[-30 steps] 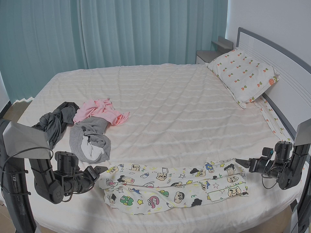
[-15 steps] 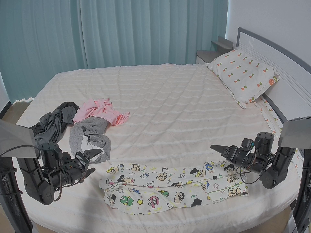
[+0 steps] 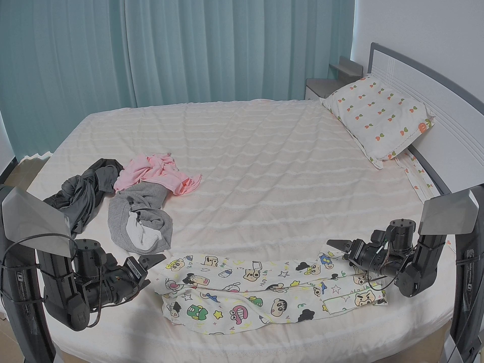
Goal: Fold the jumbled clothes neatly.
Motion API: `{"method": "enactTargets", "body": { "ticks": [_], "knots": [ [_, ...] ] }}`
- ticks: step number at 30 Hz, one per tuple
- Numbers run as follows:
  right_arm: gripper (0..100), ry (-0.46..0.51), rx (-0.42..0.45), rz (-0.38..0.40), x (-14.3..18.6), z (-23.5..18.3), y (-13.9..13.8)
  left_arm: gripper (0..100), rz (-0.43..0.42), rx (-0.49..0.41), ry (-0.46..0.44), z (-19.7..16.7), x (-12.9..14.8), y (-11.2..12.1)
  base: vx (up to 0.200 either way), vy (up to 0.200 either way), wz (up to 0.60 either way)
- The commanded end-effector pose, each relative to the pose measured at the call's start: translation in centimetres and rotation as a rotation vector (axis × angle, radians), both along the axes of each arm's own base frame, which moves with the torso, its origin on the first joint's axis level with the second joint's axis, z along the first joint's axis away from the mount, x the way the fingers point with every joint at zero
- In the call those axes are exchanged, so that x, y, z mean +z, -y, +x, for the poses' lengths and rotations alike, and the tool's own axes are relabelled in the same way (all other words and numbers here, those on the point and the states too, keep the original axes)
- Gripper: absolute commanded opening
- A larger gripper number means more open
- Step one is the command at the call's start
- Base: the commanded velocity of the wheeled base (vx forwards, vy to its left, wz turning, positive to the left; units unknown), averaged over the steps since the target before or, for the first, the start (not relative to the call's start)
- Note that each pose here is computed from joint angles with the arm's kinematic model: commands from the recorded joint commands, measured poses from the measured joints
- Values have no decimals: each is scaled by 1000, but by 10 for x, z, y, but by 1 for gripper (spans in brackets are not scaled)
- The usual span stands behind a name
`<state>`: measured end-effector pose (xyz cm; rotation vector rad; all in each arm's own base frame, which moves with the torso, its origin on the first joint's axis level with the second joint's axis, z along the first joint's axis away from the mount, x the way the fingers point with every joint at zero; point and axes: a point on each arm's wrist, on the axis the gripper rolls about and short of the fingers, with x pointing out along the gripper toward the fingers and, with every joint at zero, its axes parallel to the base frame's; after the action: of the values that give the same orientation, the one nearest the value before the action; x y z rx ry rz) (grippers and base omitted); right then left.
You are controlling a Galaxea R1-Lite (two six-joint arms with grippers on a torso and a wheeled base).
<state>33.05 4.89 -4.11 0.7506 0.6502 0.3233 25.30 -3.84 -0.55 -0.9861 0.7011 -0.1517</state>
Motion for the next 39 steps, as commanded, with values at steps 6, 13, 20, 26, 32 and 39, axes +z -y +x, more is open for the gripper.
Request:
{"method": "enactTargets", "body": {
  "ticks": [6,13,20,26,32,39],
  "knots": [
    [100,-43,-10,-16,-10,0,5,100,0,1,8,1,-1,0,0,0,0],
    [100,-57,9,-99,-14,-4,16,100,0,1,8,1,-1,0,0,0,0],
    [100,-16,-6,-126,-4,-4,18,100,2,0,7,1,-1,1,0,0,0],
    [100,94,-12,-117,10,-2,17,100,2,0,7,1,-2,1,0,0,0],
    [100,69,-24,-140,-5,0,23,100,6,-3,4,1,-3,1,0,0,0],
    [100,38,-20,-196,-15,-1,33,100,43,9,-2,1,-8,6,0,0,0]
  ]
}}
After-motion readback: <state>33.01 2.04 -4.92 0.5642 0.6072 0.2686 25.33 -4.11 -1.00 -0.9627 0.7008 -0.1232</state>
